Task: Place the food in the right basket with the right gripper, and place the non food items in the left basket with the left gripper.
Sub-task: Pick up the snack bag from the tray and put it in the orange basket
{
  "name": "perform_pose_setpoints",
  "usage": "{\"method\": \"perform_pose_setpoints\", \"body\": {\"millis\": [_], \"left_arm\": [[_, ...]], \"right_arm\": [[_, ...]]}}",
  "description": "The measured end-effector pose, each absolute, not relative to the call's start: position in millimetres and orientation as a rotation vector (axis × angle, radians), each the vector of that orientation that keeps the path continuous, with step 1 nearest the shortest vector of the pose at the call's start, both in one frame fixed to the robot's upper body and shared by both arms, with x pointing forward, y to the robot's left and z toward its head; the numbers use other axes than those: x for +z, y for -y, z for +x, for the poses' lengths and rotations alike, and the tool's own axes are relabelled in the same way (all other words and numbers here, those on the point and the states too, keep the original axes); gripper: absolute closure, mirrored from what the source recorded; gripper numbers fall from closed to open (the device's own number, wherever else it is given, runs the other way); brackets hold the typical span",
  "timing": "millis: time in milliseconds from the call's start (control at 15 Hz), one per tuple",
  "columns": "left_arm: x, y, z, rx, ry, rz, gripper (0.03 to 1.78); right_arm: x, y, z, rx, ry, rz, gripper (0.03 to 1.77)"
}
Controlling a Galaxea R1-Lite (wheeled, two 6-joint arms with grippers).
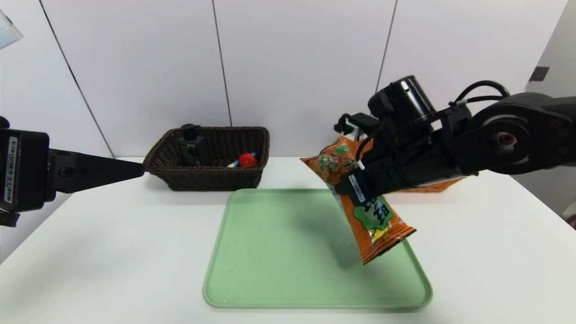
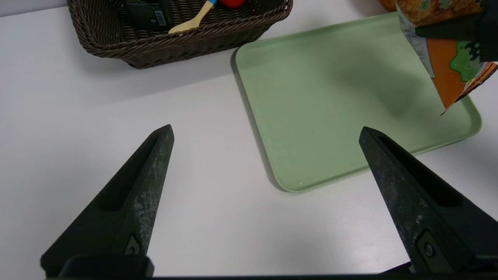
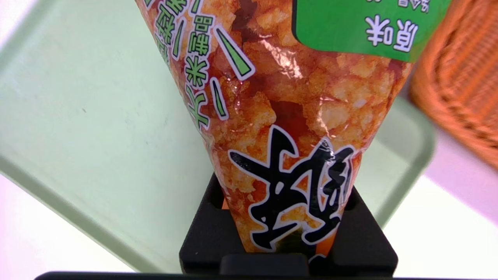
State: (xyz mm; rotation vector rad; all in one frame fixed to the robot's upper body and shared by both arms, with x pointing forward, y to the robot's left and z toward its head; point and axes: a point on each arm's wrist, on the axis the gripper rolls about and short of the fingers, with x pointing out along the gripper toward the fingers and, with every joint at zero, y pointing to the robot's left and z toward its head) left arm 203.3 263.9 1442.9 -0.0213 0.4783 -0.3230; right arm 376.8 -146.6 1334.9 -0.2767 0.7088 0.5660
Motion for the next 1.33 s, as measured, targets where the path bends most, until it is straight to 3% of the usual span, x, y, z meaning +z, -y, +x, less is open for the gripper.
{"method": "perform_pose_setpoints", "body": {"millis": [400,667,1000,1333], "left_arm": [[1442.4,-259.4,209.9,-0.324,-0.478,-0.013,0.12],[1442.6,-257.8,212.2,-0.327,-0.473,-0.009,0.12],[1442.4,-257.6,212.6,-0.328,-0.473,-0.009,0.12],[1442.4,-258.2,211.6,-0.328,-0.471,-0.012,0.12]], "right_arm": [[1380.2,180.0,392.1,0.426,-0.588,-0.080,1.37],[1400.0,222.9,417.7,0.303,-0.506,-0.070,1.37],[1394.6,274.8,446.5,0.239,-0.477,-0.428,1.37],[1409.1,295.5,472.8,0.222,-0.382,-0.816,1.37]]}}
